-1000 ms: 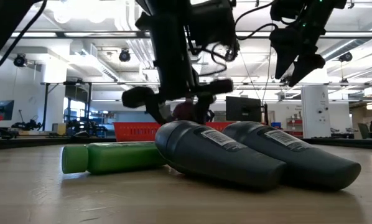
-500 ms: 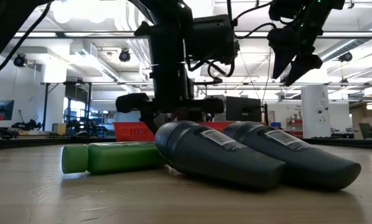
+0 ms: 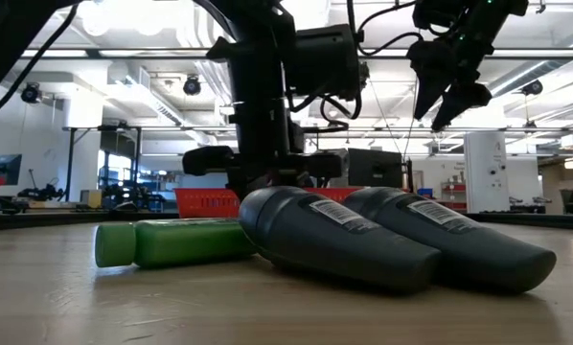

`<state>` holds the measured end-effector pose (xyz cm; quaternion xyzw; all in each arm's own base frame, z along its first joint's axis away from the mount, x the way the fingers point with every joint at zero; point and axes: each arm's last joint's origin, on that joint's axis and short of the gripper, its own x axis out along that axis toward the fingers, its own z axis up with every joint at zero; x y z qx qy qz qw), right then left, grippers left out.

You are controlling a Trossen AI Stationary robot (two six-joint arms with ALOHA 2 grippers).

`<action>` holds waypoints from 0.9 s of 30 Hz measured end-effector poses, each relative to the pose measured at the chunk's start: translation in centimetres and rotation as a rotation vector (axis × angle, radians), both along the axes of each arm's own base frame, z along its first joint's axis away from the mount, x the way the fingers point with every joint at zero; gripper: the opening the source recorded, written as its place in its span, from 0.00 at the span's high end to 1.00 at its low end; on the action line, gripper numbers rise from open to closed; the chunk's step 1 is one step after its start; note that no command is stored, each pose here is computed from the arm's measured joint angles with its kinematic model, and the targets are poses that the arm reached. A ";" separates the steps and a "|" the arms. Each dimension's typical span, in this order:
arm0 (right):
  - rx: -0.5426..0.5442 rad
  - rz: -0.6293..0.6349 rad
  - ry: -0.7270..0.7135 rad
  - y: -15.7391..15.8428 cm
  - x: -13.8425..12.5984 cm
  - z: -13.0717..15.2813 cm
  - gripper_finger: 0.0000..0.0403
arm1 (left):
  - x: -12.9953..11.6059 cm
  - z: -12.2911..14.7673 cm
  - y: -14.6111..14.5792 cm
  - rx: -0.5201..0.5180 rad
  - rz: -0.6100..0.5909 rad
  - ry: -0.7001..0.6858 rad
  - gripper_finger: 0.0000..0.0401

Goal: Pick & Place Travel size toiletries
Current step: Put the razor into the blue bin

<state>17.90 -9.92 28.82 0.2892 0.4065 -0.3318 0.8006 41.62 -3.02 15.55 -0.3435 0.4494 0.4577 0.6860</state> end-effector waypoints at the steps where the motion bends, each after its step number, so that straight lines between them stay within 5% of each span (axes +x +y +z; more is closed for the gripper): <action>1: 0.000 0.000 0.000 0.0 0.0 0.0 0.31 | 0.0 0.0 0.0 -0.004 -0.013 0.003 0.84; 10: 0.000 0.000 0.000 0.0 0.0 0.0 0.36 | -0.6 0.1 -0.6 -0.062 -0.110 0.045 0.89; 18: 0.072 0.053 -0.043 0.2 0.2 0.0 0.39 | -2.2 3.6 -3.9 -0.078 -0.281 0.044 0.89; 27: 0.267 0.216 -0.297 0.4 1.8 0.8 0.37 | -4.8 9.9 -8.3 0.322 -0.682 -0.060 0.90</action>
